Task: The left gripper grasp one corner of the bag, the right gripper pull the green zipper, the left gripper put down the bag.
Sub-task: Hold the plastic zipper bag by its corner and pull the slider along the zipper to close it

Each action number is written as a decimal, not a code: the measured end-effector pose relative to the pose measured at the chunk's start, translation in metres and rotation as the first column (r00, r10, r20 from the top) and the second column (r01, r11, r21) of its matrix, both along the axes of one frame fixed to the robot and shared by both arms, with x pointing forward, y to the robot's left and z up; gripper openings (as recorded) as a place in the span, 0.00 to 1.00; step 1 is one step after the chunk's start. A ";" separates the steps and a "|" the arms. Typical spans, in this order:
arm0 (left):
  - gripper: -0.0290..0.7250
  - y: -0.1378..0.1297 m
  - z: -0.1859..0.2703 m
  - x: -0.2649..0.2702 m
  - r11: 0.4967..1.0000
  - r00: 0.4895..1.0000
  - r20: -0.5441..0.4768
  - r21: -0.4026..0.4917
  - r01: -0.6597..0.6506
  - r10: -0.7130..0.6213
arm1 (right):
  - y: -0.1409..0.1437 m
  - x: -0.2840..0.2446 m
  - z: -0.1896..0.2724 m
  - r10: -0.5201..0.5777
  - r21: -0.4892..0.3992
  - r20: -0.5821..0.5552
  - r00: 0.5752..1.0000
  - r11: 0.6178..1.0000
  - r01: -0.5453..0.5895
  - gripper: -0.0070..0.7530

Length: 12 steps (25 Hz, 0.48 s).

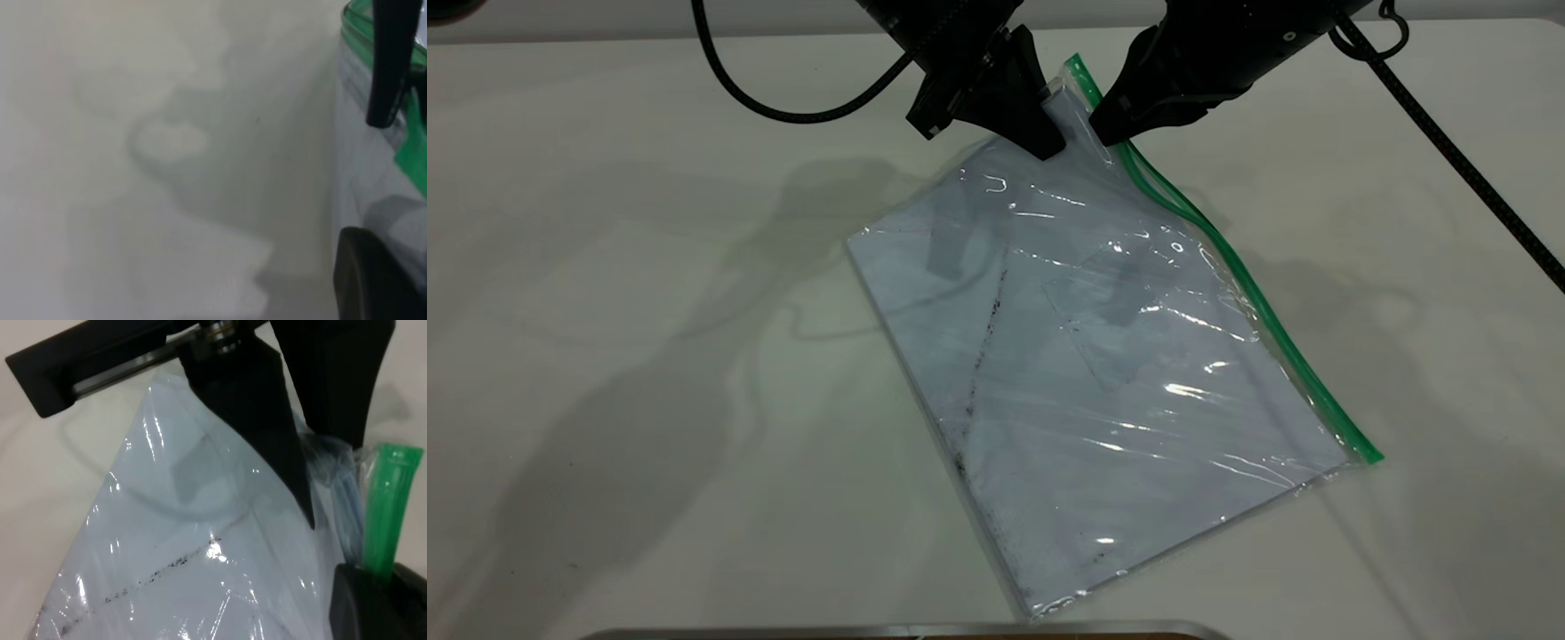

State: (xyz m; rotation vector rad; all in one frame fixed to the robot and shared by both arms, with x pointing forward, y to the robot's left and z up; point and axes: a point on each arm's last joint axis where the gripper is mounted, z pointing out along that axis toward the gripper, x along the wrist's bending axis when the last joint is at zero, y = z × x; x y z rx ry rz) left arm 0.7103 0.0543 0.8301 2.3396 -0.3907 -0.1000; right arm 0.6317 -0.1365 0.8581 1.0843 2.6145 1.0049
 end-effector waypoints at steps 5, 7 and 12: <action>0.11 -0.005 0.000 0.000 0.999 0.999 -0.008 0.002 -0.032 0.032 | -0.009 0.001 -0.002 -0.050 -0.008 -0.055 0.997 0.999 0.050 0.05; 0.11 -0.007 0.000 -0.001 0.999 0.999 -0.011 -0.004 -0.037 0.037 | -0.015 0.001 -0.003 -0.071 -0.010 -0.086 0.994 0.997 0.071 0.05; 0.11 -0.012 0.001 -0.002 0.999 0.999 -0.019 -0.019 -0.041 0.041 | -0.025 0.002 -0.003 -0.086 -0.031 -0.139 0.987 0.996 0.082 0.05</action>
